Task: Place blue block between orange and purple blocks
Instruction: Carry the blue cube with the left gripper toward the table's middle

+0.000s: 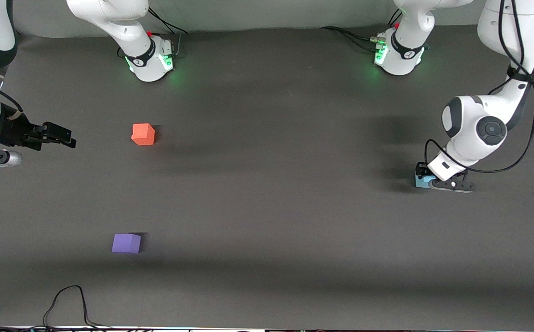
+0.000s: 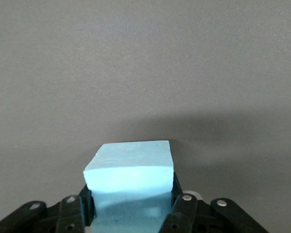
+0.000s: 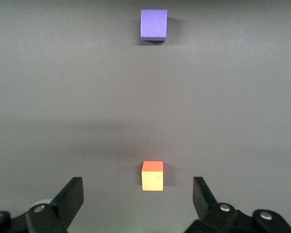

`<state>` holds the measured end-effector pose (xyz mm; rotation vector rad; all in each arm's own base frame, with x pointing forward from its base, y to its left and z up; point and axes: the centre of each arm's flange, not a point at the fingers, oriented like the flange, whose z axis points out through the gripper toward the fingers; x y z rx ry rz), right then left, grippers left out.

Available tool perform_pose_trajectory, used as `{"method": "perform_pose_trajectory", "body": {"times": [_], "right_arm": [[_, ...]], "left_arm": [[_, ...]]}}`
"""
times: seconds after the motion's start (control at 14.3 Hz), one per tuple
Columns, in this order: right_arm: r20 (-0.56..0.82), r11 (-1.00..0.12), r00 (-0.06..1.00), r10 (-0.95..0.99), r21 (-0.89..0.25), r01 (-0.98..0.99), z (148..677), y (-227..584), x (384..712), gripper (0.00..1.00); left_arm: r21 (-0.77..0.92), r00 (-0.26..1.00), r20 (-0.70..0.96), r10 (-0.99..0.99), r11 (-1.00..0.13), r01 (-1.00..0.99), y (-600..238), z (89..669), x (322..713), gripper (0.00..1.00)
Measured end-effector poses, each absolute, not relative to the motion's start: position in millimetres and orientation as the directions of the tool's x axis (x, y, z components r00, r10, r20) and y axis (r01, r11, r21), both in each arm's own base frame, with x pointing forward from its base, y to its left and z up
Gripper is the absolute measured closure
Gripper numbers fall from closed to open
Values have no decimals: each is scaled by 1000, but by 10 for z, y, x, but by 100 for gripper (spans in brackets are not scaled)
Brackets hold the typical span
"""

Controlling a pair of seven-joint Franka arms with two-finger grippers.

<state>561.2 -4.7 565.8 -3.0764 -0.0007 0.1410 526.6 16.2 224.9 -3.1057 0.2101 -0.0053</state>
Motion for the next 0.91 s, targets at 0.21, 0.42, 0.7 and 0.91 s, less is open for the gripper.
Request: {"method": "perform_pose_trajectory", "body": {"times": [0.21, 0.42, 0.7, 0.91], "right_arm": [[-98, -998, 995, 4, -62, -2, 5625, -45, 5610, 0], [-106, -998, 994, 6, -62, 0, 5589, -32, 5608, 0], [-104, -997, 994, -44, -54, -50, 5596, 149, 5614, 0], [-103, -997, 993, -60, -47, -65, 5611, 581, 5591, 0]], "left_arm": [[-29, 993, -71, -90, -995, -92, 76, 2877, 5415, 41], [-41, 996, -84, -36, -998, -40, -649, 3435, 5472, 41], [-20, 999, -43, 18, -1000, 17, -2450, 3748, 5220, 41], [10, 998, -32, 57, -998, 57, -3557, 3723, 5007, 41]]}}
